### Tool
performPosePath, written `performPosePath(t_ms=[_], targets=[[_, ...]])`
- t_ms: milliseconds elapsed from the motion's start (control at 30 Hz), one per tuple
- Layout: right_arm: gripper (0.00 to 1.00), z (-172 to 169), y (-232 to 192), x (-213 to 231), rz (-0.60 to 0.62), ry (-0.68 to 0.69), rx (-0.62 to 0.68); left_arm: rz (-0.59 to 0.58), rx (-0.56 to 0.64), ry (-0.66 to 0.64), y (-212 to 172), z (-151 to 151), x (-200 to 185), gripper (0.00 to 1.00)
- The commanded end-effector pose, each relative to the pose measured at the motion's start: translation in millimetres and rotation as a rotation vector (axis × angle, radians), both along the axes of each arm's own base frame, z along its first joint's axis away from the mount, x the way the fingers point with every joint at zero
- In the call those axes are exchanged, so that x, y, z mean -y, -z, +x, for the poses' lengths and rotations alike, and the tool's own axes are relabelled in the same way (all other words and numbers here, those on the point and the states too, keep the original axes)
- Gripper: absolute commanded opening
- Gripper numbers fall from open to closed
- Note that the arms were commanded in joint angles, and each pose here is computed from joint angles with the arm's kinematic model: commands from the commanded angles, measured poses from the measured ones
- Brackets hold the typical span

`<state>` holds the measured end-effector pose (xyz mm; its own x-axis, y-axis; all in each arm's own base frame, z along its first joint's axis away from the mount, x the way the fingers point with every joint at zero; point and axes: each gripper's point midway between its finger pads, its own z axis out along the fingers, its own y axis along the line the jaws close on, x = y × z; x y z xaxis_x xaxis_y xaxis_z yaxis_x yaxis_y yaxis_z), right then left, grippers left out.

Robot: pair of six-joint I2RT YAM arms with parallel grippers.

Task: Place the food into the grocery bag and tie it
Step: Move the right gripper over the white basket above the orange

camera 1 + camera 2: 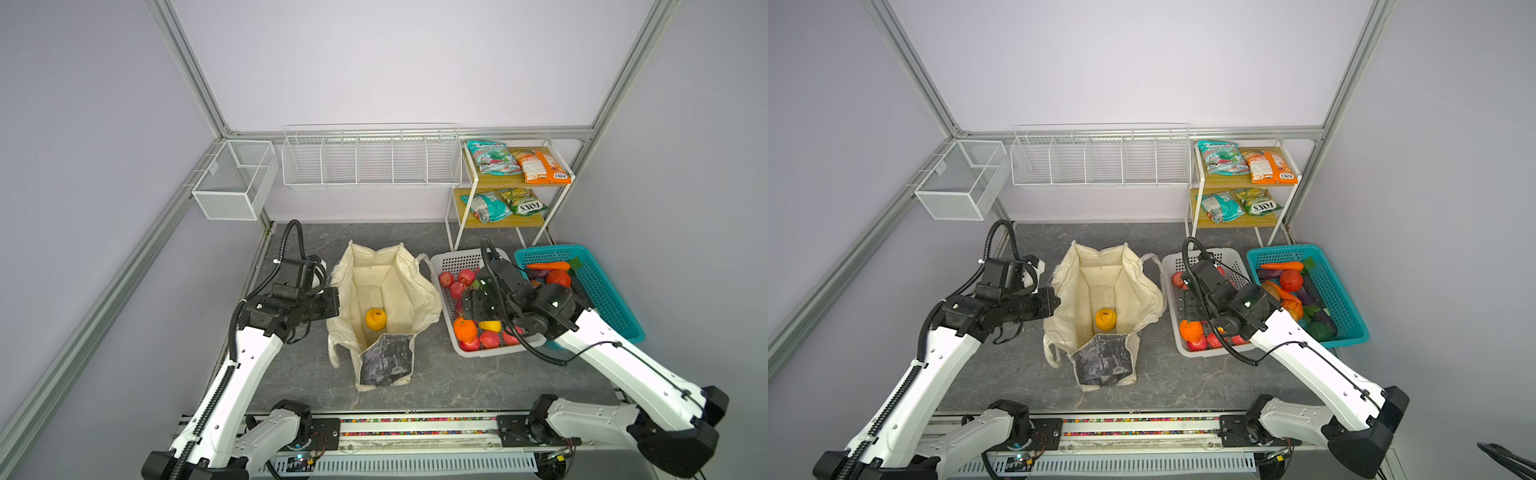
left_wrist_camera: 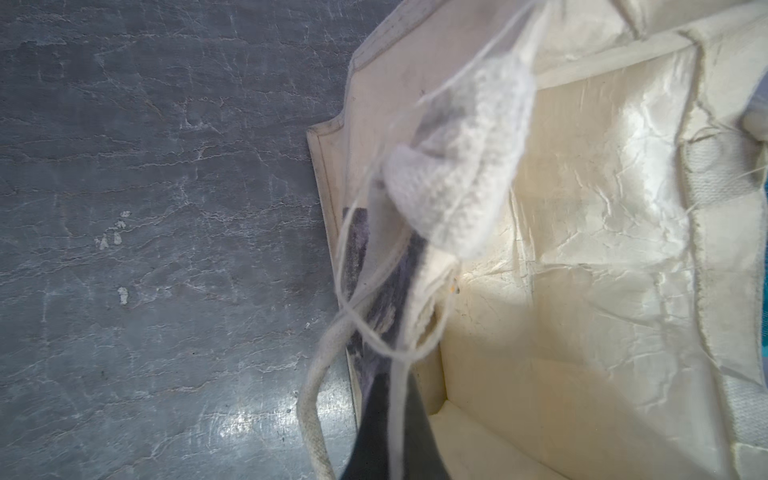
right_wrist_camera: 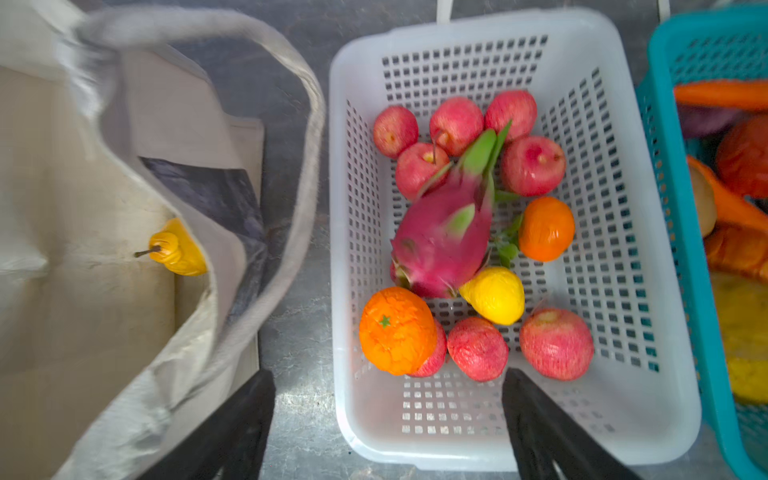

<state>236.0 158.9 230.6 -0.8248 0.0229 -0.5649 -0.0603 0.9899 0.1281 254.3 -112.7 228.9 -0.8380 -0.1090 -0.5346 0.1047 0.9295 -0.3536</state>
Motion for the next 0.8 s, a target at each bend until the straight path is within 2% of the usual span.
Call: performPosePath(t_ms=[0,267,467,767], targets=[[0.88,-13.4,22.7,1.1,0.086,0.083,-0.101,0.022,-0.039,-0.001,8.3,-7.2,-2.4,0.0],[0.88,-15.3,61.1,-0.3,0.138,0.176,-0.216,0.024,-0.045,-0.003,12.2,-9.1,-3.4,0.0],[0.89,-6.4,82.4,-9.5,0.194,0.202,-0.256,0.024,-0.043,-0.004,12.5,-10.7,-4.1,0.0],[0.89,2.1,106.3,-9.7,0.206,0.247,-0.299,0.021,-0.041,0.001,12.5,-10.9,-3.2,0.0]])
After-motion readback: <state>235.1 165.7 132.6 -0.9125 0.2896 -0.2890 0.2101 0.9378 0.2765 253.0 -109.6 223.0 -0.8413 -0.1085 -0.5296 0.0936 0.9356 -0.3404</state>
